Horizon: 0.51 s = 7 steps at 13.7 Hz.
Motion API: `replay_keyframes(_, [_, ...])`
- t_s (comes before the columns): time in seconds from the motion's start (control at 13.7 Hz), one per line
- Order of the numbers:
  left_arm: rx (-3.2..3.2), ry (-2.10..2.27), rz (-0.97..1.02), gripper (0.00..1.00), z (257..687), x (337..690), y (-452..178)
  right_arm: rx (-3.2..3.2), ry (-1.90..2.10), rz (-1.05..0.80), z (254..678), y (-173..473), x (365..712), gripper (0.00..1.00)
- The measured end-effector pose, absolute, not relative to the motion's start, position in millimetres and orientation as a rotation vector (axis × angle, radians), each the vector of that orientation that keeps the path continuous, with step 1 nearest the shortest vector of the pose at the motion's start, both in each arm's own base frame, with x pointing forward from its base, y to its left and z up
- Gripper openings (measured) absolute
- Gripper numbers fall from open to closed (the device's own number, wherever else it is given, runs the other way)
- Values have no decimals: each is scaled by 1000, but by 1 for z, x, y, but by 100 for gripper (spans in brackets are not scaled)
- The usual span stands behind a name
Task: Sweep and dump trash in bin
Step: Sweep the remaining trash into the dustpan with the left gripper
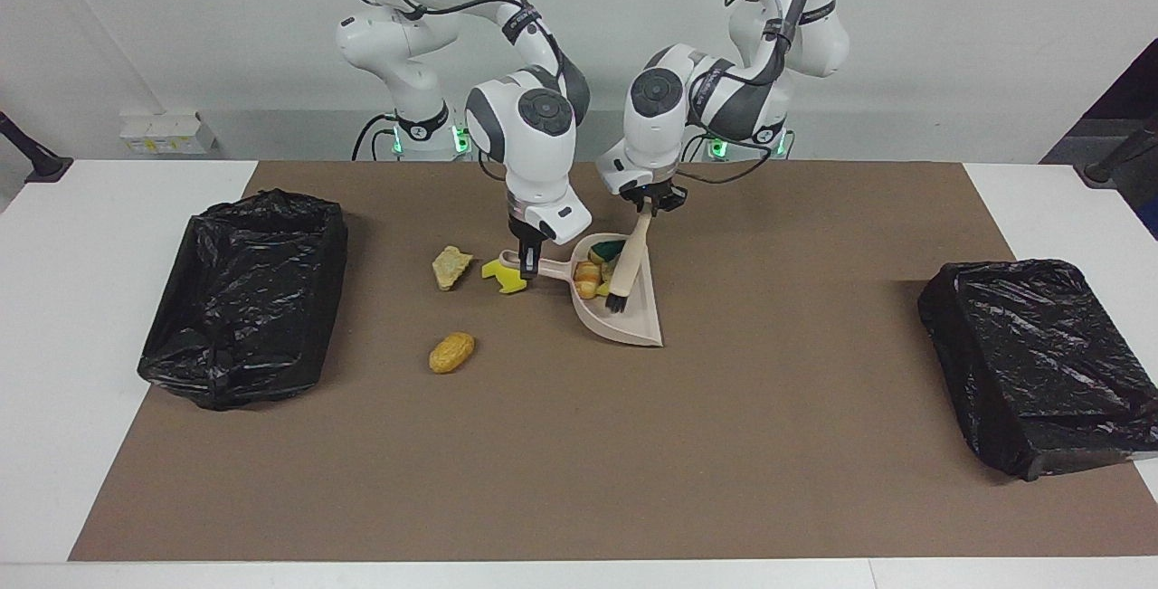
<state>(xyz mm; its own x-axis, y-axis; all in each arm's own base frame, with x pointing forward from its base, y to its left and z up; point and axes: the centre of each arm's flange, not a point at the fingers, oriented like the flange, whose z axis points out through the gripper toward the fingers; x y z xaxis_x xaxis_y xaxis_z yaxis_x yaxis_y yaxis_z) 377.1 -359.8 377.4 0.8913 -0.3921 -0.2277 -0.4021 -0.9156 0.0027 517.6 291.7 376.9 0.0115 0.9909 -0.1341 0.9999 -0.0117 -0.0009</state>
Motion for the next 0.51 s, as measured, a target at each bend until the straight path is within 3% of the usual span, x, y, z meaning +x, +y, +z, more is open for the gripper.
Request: replay_keyframes(0.51, [-3093, 451, 282, 27, 431, 415, -331, 2228, 2094, -126, 381, 269, 532, 33])
